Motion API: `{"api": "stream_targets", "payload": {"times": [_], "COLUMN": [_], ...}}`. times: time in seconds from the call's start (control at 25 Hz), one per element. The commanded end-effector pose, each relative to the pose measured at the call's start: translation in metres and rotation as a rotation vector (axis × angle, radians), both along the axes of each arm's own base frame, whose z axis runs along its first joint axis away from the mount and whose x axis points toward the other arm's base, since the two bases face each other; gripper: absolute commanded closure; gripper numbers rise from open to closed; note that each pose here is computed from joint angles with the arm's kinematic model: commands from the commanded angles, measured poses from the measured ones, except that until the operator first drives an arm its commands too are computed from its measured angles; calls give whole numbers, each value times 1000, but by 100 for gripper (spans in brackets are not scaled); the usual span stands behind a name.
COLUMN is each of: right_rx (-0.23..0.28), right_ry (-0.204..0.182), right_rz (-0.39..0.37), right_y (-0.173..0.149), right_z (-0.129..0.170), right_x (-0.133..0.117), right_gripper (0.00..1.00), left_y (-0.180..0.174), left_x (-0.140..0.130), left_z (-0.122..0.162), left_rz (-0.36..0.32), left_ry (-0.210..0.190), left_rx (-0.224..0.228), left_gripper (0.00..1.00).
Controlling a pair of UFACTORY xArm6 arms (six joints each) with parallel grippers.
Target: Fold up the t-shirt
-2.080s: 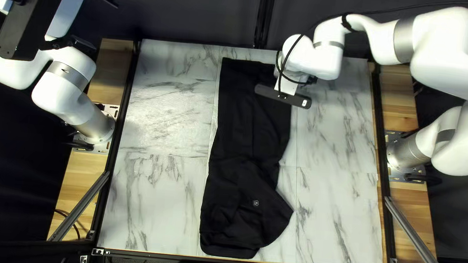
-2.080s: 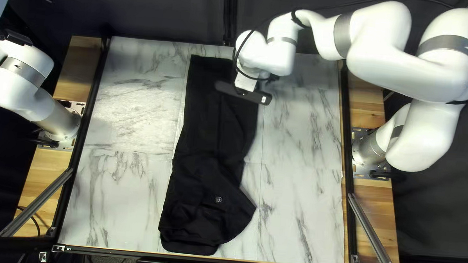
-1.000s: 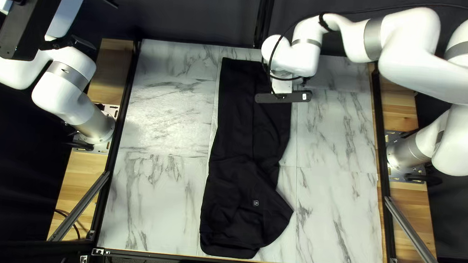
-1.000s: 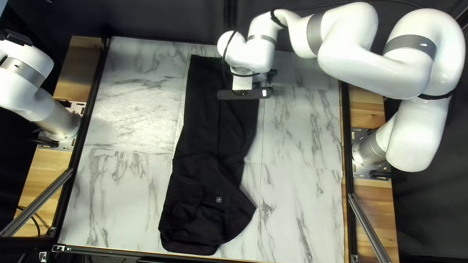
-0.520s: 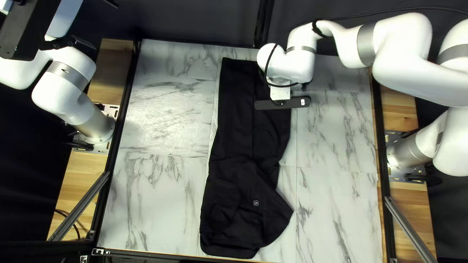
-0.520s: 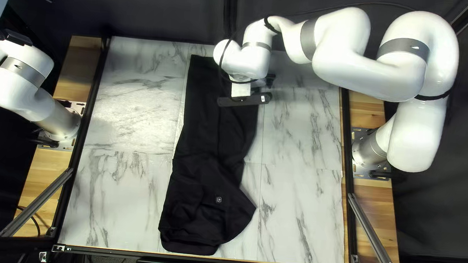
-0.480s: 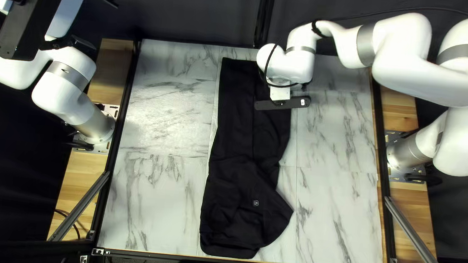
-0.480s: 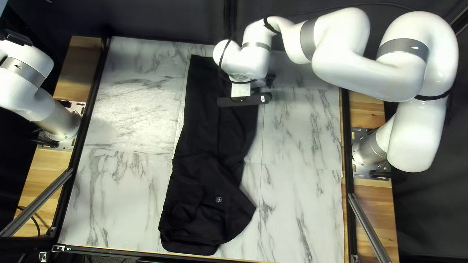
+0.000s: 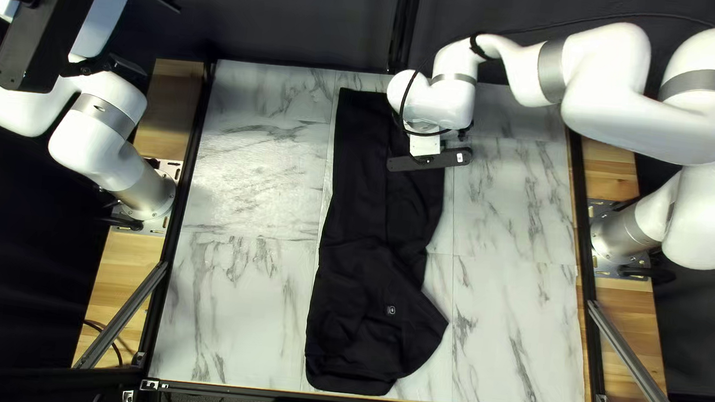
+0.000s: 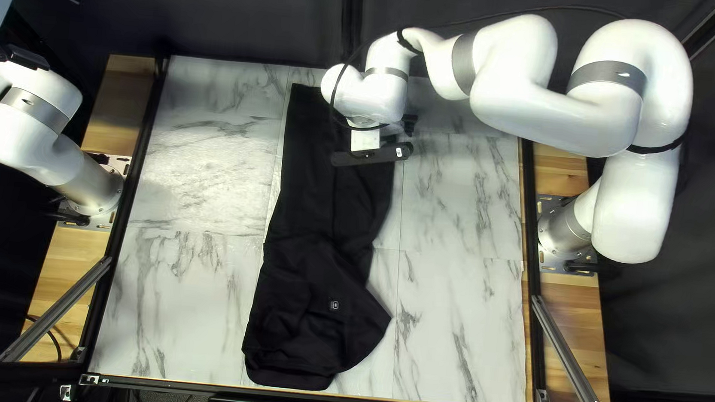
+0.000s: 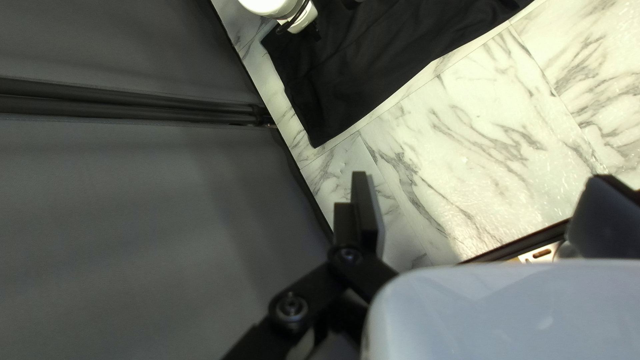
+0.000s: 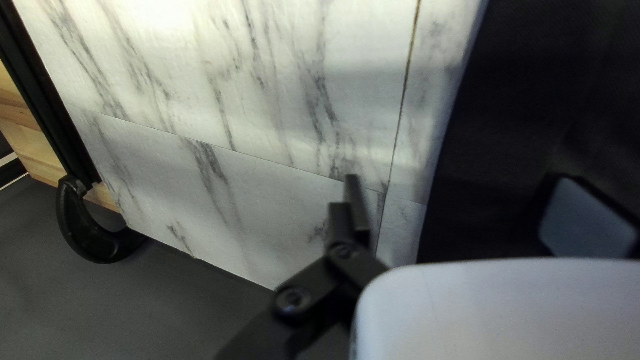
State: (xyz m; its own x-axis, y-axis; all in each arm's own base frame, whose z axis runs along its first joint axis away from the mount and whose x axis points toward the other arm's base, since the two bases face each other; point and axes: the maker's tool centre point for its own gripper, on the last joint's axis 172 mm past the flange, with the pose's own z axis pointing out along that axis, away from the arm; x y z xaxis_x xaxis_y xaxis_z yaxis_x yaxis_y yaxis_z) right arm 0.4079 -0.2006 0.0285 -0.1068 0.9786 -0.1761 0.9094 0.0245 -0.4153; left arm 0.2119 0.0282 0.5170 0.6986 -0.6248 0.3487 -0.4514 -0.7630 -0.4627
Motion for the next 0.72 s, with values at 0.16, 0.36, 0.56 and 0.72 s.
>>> {"api": "stream_targets", "payload": {"times": [0.16, 0.36, 0.56, 0.72], "right_rx": [-15, -28, -47, -68], "right_ry": [-5, -10, -40, -72], "right_rz": [-7, -13, -35, -66], "right_y": [-1, -2, -2, 0], "right_z": [7, 13, 25, 41], "right_x": [0, 0, 5, 10], "right_gripper": [100, 100, 100, 100], "left_y": [0, 0, 0, 0], "left_x": [0, 0, 0, 0], "left_z": [0, 0, 0, 0], "left_rz": [0, 0, 0, 0], "left_ry": [0, 0, 0, 0], "left_rx": [0, 0, 0, 0], "left_gripper": [0, 0, 0, 0]}}
